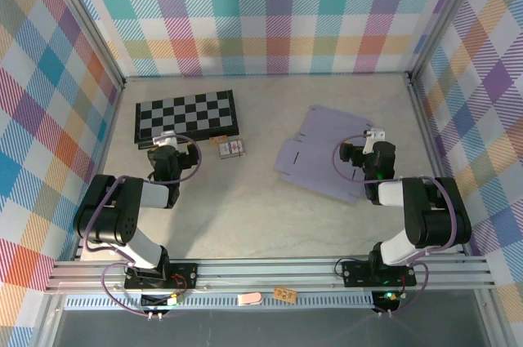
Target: Fold the paper box
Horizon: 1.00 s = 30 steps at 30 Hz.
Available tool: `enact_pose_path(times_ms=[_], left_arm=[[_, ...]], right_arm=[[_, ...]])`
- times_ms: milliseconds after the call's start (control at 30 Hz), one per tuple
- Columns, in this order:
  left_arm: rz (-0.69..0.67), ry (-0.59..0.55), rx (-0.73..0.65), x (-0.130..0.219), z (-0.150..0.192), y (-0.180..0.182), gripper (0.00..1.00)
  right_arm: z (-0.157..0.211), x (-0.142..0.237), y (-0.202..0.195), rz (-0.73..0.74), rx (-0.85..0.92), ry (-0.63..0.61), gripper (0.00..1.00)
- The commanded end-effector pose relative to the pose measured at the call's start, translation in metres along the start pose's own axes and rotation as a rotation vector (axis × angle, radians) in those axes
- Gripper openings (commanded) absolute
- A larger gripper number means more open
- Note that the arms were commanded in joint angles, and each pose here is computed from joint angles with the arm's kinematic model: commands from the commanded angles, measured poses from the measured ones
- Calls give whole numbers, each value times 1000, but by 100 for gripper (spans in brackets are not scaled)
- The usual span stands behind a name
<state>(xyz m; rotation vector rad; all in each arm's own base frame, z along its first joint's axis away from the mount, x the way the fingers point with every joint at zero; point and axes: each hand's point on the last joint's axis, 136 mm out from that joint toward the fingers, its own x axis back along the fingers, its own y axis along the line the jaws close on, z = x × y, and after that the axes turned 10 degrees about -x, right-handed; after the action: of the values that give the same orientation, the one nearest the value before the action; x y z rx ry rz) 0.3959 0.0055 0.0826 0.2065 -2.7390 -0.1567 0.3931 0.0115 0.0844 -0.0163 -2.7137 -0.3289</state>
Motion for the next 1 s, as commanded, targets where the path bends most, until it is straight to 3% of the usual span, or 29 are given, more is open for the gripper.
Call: enact_pose_path(times_ms=[0, 967], left_arm=[[-7, -16, -7, 1, -3, 1, 100], [-17, -18, -7, 2, -3, 2, 100]], right_arm=[[-8, -2, 5, -25, 10, -17, 99], [-8, -1, 5, -26, 10, -21, 99]])
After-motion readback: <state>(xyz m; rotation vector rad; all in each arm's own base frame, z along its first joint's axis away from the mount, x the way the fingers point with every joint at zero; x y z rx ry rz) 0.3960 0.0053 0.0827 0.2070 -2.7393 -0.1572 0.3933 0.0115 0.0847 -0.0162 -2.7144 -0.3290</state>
